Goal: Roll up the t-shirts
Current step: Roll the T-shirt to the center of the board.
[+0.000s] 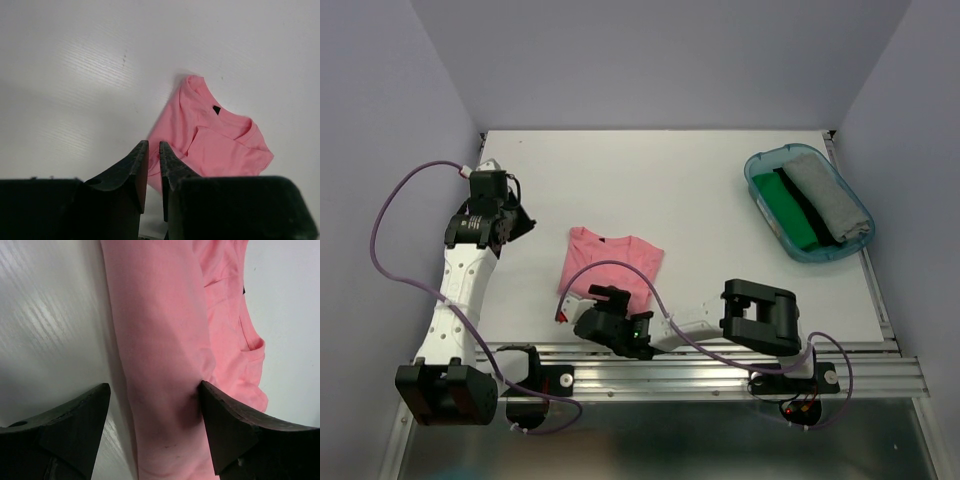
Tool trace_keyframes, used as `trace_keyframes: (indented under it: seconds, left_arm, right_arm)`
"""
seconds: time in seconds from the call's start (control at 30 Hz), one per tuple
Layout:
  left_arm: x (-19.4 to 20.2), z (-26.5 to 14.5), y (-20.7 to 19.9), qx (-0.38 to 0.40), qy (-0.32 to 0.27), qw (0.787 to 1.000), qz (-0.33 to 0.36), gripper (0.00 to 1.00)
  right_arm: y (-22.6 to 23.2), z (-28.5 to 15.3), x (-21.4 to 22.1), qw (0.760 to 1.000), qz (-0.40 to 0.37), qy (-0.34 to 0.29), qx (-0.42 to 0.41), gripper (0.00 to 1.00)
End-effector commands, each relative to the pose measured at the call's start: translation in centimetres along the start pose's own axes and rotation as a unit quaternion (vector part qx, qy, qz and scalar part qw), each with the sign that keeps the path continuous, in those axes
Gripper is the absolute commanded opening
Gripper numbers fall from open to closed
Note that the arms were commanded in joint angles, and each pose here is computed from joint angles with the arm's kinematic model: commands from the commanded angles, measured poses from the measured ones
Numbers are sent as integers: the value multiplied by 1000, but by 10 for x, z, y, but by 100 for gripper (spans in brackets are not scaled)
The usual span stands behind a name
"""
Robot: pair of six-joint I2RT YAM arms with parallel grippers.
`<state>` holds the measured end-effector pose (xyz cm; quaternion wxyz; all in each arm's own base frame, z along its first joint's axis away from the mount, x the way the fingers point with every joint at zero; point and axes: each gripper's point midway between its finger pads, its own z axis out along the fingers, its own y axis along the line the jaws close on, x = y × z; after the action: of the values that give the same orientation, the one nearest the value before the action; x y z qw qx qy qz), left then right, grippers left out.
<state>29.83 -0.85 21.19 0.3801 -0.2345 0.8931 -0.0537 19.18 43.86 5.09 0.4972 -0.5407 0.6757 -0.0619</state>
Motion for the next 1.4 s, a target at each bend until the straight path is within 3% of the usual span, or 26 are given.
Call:
trace_keyframes:
  seconds: [0.0,0.13,0.17,0.2,0.47,0.6,0.77,0.87,1.07,1.37]
  left_arm:
    - [-2,-4,-1,12,-10,1000,4,26]
    - [0,-2,-2,17,-7,1000,4,26]
    - [1,-2,-2,16,-5,1000,3,26]
    - [1,-2,-1,16,-5,1000,4,26]
    - [2,-1,-3,21,-3,1000,5,26]
    - [2,-2,-2,21,-4,1000,6,26]
    - [4,0,-3,24,-3,1000,7,26]
    - [5,3,-2,23,0,1000,6,26]
    - [6,4,-2,23,0,1000,8,26]
    - [8,4,-1,22,1,1000,11,26]
  right_arm:
    - [4,10,11,1000,-5,5,30,77]
    - [9,15,18,999,3,3,37,60]
    - [9,15,16,999,10,-1,37,49]
    - [10,14,14,999,16,-5,34,44]
    - [-6,14,0,996,74,-26,-35,19]
    - [-5,8,-11,986,117,-30,-119,15]
    - [-7,7,-5,966,161,10,-204,13]
    - [-7,1,-14,943,201,11,-264,11]
    - [-5,-20,-40,872,276,-3,-405,10]
    - [-22,-27,-49,792,361,10,-492,8]
